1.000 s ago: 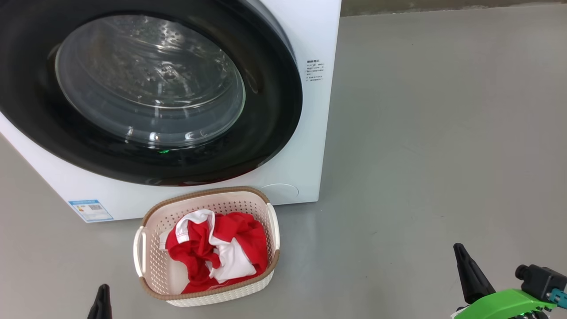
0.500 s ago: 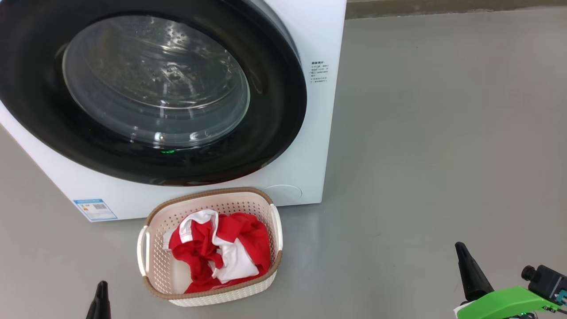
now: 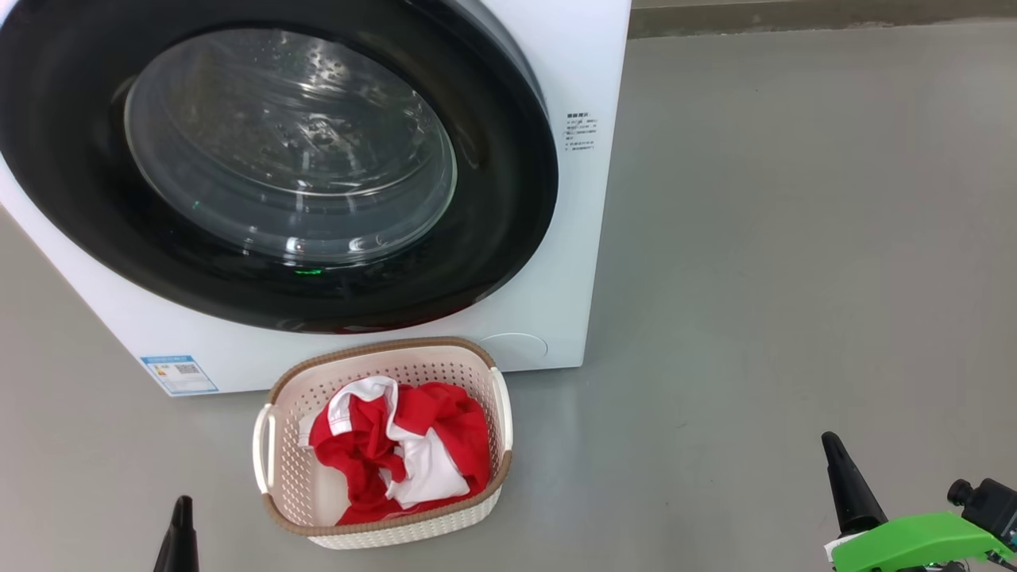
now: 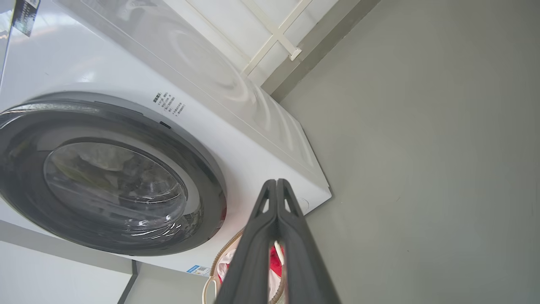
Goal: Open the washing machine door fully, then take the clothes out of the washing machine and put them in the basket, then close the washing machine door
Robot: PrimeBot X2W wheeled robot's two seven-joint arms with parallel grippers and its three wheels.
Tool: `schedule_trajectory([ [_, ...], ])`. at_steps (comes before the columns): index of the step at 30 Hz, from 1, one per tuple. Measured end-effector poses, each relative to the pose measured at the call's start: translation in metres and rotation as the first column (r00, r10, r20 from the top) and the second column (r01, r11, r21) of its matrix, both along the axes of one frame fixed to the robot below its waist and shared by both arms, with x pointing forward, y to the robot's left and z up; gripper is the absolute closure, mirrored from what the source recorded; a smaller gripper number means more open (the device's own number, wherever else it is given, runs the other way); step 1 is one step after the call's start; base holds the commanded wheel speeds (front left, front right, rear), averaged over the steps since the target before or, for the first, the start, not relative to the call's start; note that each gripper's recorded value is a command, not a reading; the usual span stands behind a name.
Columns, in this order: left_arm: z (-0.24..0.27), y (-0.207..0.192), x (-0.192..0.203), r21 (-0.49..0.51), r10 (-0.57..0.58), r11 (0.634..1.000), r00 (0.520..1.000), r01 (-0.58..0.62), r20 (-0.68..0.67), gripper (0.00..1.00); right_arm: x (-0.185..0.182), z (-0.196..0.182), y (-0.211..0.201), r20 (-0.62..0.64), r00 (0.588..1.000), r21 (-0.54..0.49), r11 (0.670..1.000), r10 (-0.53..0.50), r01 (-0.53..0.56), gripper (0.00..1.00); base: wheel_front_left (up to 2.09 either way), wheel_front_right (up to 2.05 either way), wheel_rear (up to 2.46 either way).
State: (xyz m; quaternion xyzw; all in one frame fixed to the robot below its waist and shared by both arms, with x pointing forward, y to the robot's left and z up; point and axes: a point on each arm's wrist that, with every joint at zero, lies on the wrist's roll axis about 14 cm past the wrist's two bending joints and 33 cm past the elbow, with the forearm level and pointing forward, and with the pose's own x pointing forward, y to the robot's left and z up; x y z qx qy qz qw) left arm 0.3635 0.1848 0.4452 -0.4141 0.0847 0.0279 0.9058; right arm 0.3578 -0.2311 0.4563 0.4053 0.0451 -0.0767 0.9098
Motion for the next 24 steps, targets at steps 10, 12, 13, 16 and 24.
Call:
schedule_trajectory([
  [10, 0.004, 0.001, 0.003, -0.108, 0.021, 0.994, 1.0, -0.02, 0.002, 1.0, 0.002, 0.001, 0.004, 0.006, 1.0, 0.114, 0.993, -0.006, 0.006, 1.0, 0.0, 0.0, 0.0],
  [12, 0.004, 0.001, 0.002, -0.128, 0.028, 0.991, 1.0, -0.028, 0.001, 1.0, 0.002, 0.001, 0.005, 0.008, 1.0, 0.135, 0.991, -0.01, 0.009, 1.0, 0.0, 0.0, 0.0],
  [13, 0.005, 0.001, 0.002, -0.137, 0.03, 0.99, 1.0, -0.03, 0.0, 1.0, 0.003, 0.001, 0.006, 0.007, 1.0, 0.144, 0.989, -0.008, 0.007, 1.0, 0.0, 0.0, 0.0],
  [16, 0.005, 0.001, 0.002, -0.171, 0.036, 0.985, 0.999, -0.036, -0.003, 1.0, 0.003, 0.002, 0.005, 0.011, 1.0, 0.178, 0.984, -0.014, 0.012, 1.0, 0.0, 0.0, 0.0],
  [24, 0.011, 0.001, 0.006, -0.258, 0.049, 0.965, 0.999, -0.045, 0.008, 1.0, 0.005, 0.004, 0.007, 0.02, 0.999, 0.261, 0.965, -0.025, 0.018, 1.0, 0.0, 0.0, 0.0],
])
